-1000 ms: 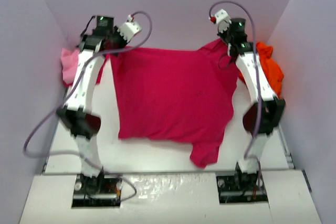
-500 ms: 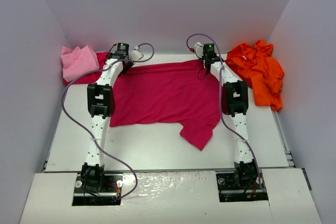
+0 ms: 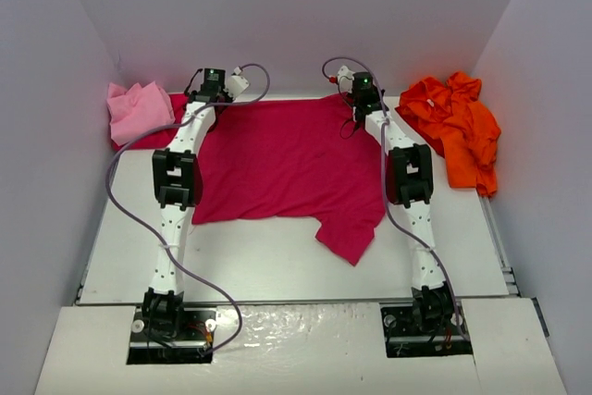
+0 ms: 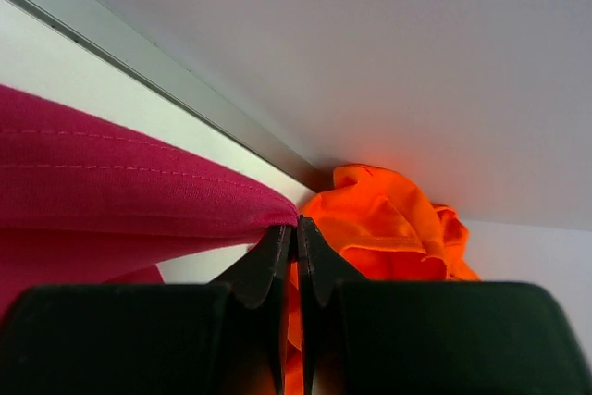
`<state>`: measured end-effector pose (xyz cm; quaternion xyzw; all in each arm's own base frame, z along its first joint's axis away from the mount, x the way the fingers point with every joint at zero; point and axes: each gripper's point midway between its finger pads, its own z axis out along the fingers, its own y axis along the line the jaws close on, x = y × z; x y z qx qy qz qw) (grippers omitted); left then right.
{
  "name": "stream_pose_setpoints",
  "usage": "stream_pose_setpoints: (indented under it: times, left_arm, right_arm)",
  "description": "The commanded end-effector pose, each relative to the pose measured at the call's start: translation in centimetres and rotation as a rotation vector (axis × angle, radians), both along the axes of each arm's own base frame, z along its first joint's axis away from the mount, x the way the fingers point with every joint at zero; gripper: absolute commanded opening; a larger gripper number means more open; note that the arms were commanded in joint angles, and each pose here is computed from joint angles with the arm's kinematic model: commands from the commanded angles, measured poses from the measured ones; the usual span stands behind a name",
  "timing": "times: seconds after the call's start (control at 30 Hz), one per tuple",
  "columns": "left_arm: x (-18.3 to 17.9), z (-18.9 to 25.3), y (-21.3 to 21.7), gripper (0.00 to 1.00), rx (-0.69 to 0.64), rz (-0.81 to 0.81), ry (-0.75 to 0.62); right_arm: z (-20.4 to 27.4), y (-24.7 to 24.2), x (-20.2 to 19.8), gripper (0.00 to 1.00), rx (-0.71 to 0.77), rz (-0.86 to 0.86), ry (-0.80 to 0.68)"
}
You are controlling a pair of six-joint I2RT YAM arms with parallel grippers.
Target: Fold and stack the t-shirts
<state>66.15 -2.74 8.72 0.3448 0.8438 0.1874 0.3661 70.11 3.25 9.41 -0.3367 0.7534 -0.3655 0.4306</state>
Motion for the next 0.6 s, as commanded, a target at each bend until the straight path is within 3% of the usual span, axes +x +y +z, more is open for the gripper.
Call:
stream_pose_setpoints:
  times: [0.0,0.4,0.57]
  left_arm:
    - [0.6,12.5,2.8,0.0,0.007,0.064,-0.238]
    - [-2.5,12.6,3.7,0.0,-0.021,0.045,-0.158]
    - [-4.5,11.0,3.0,0.0,-0.044,0.008,-0.069]
  right_arm:
    - [14.1,-1.5,-0.7,0.0,-0.03,-0.075,-0.253]
    - [15.6,-0.2,-5.9,0.0,-0.031,-0.025,-0.138]
    - [13.5,1.5,-9.2,0.0,-0.061,0.046,0.005]
